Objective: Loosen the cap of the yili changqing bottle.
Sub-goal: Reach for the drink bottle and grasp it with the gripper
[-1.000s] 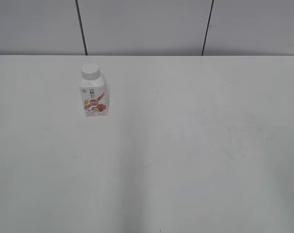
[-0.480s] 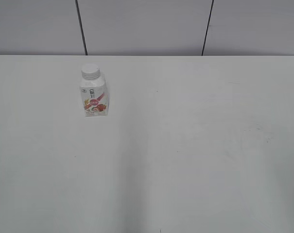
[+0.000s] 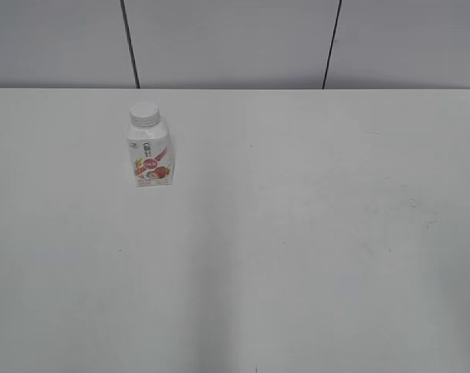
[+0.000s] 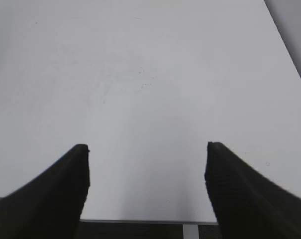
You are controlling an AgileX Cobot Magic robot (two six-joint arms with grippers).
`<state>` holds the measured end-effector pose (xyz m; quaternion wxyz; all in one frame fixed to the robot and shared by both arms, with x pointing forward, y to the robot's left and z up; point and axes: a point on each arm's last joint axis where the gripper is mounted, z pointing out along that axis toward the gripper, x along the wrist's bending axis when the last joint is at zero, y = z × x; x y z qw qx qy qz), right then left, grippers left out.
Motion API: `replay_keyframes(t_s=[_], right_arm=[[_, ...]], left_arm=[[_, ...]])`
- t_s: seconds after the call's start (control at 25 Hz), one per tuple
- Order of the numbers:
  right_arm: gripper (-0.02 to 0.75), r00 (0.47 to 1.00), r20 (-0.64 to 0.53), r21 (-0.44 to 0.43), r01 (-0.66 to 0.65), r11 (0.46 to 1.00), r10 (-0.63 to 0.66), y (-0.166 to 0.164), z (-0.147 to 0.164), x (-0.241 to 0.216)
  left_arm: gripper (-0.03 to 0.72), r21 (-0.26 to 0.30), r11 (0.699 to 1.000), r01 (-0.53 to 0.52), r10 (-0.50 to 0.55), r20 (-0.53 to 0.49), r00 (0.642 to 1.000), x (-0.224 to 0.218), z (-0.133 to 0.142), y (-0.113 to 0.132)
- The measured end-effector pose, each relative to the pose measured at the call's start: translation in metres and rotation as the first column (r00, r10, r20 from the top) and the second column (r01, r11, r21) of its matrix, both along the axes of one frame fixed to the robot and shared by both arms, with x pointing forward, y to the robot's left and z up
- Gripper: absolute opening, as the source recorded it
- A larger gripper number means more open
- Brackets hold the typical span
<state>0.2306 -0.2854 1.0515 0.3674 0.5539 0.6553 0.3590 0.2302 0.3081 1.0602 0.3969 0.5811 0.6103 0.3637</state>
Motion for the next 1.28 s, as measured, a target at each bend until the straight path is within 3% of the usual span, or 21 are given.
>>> replay_keyframes(t_s=[0.2,0.4,0.76,0.84,1.04,1.12,1.28], right_arm=[[0.571,1.000,0.000,0.000,0.000,1.000,0.000,0.000,0.000,0.000],[0.571,1.000,0.000,0.000,0.000,1.000,0.000,0.000,0.000,0.000],[0.571,1.000,0.000,0.000,0.000,1.000,0.000,0.000,0.000,0.000],[0.571,1.000,0.000,0.000,0.000,1.000,0.000,0.000,0.000,0.000],[0.571,1.000,0.000,0.000,0.000,1.000,0.000,0.000,0.000,0.000],[0.571,1.000,0.000,0.000,0.000,1.000,0.000,0.000,0.000,0.000],[0.571,1.000,0.000,0.000,0.000,1.000,0.000,0.000,0.000,0.000]], left_arm=[[0.307,0.002,1.000,-0.003,0.002,0.049,0.999,0.002,0.038,0.000],[0.307,0.010,1.000,0.013,-0.013,0.093,0.996,0.042,0.077,-0.004],[0.307,0.016,0.997,0.071,-0.072,0.226,0.972,0.140,0.091,-0.018],[0.307,0.020,0.997,0.072,-0.075,0.235,0.969,0.163,0.082,-0.020],[0.307,0.058,0.994,0.092,-0.103,0.241,0.965,0.215,0.020,-0.026],[0.307,0.095,0.988,0.119,-0.142,0.285,0.948,0.225,-0.001,-0.029],[0.307,0.194,0.948,0.252,-0.291,0.210,0.934,0.241,-0.046,-0.041]])
